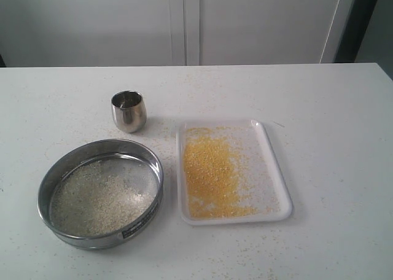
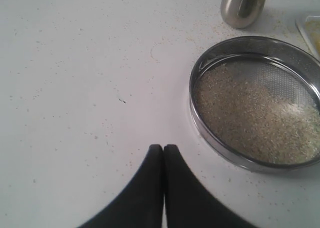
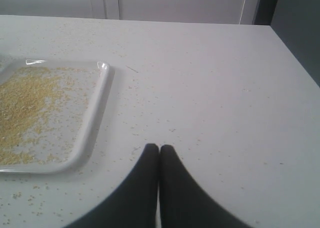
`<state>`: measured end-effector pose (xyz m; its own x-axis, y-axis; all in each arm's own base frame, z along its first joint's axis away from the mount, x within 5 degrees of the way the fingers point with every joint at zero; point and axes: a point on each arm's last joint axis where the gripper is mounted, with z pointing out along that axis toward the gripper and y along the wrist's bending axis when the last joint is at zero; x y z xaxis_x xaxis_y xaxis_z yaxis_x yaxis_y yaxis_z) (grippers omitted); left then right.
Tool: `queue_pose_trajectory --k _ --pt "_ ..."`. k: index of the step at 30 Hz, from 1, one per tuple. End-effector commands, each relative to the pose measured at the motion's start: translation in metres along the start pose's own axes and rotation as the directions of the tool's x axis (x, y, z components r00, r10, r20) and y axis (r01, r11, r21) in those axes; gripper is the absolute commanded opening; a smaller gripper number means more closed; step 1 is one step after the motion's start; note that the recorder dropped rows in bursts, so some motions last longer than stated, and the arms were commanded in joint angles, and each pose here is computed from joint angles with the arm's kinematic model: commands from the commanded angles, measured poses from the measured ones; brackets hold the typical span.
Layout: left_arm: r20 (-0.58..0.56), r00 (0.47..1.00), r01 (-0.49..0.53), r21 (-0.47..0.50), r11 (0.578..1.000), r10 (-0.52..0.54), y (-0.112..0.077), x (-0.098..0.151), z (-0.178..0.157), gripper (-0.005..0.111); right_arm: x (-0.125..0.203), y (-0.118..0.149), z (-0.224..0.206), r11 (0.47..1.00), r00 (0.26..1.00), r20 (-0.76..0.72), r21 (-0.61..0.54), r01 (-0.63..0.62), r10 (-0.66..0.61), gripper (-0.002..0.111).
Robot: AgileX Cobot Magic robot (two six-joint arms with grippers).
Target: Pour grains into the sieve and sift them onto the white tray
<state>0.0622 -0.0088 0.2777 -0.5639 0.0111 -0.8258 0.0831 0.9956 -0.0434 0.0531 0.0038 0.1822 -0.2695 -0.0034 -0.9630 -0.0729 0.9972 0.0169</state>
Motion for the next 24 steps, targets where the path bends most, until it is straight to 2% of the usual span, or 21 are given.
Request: queue_pose_trajectory --k 1,5,8,18,24 --pt "0.082 0.997 0.01 -0.018 1.0 -0.008 0.002 0.008 0.01 0.0 0.0 0.0 0.0 1.0 1.0 0.017 0.007 0.006 -0.006 0.0" --pt "0.198 0.98 0.013 -0.034 0.999 -0.006 0.004 0.018 0.014 0.0 0.0 0.0 0.0 1.0 1.0 0.017 0.007 0.006 -0.006 0.0" --pt "0.241 0.97 0.015 -0.04 0.999 -0.005 0.005 0.029 0.017 0.0 0.0 0.0 0.0 1.0 1.0 0.017 0.007 0.006 -0.006 0.0" --pt "0.239 0.971 0.02 -0.046 0.999 -0.008 0.007 0.079 0.041 0.0 0.0 0.0 0.0 1.0 1.0 0.017 0.007 0.006 -0.006 0.0" --pt "0.245 0.97 0.024 -0.052 0.998 -0.011 0.008 0.097 0.053 0.0 0.0 0.0 0.0 1.0 1.0 0.017 0.007 0.006 -0.006 0.0"
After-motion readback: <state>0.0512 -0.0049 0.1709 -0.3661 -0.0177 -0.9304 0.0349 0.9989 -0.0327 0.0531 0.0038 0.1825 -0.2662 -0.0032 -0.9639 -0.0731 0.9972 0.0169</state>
